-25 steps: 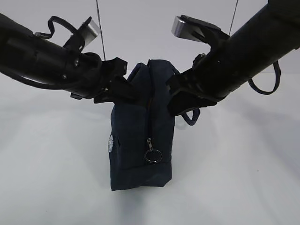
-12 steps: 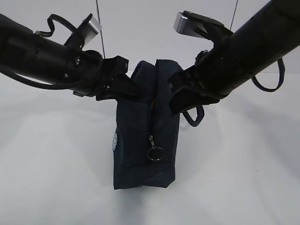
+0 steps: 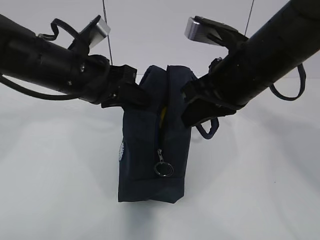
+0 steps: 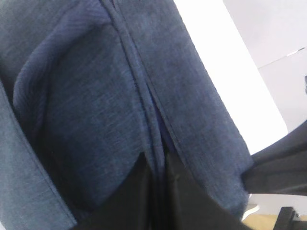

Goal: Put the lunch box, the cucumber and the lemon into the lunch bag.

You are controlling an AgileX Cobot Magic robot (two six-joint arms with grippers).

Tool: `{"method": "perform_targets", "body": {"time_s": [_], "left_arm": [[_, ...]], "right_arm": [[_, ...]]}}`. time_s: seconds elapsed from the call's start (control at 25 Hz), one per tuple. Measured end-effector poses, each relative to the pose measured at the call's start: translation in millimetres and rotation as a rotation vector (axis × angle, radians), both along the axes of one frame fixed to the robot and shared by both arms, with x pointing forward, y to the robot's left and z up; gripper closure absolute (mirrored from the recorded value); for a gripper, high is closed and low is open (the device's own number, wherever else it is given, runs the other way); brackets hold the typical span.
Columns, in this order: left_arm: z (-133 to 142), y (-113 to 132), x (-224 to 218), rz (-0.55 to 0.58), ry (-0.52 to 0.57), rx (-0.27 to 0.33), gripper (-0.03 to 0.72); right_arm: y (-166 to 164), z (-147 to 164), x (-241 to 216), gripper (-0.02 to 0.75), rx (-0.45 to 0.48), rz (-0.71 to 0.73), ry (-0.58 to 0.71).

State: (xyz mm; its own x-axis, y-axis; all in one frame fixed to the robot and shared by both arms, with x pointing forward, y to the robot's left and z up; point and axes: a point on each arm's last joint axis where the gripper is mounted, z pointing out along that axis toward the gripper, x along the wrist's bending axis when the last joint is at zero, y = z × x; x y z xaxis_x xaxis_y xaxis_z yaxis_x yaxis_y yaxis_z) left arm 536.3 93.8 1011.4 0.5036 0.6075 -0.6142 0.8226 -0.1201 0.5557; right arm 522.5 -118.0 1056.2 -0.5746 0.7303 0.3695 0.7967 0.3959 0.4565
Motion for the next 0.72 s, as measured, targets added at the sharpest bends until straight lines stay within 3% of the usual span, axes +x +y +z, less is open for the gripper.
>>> {"method": "perform_targets", "body": {"time_s": [0.12,0.2,0.36,0.44,0.6,0.72], "left_arm": [[-0.7,0.4,-0.2,-0.017,-0.019,0.016,0.620],[-1.2,0.7,-0.6,-0.027,-0.026,0.025,0.541],[-1.2,0.6,-0.9,-0.034,-0.029,0.027,0.301],[-1.3,0.5,-1.3,-0.040,-0.030,0.028,0.220],[0.3,1.8,-1.9,-0.065,-0.073,0.052,0.164],[17.6,8.1,-3.2,-0.052,-0.194,0.090,0.155]], "right_arm": [[-0.1,-0.4,-1.4,0.688,-0.004,0.008,0.014],[0.1,1.0,-2.2,0.650,0.002,0.010,0.018],[1.8,4.9,-3.2,0.575,0.033,0.003,0.025],[2.4,5.7,-3.4,0.533,0.039,0.004,0.028],[3.3,11.4,-3.7,0.440,0.043,0.021,0.033],[4.8,21.2,-2.7,0.420,0.053,0.037,0.024]]}}
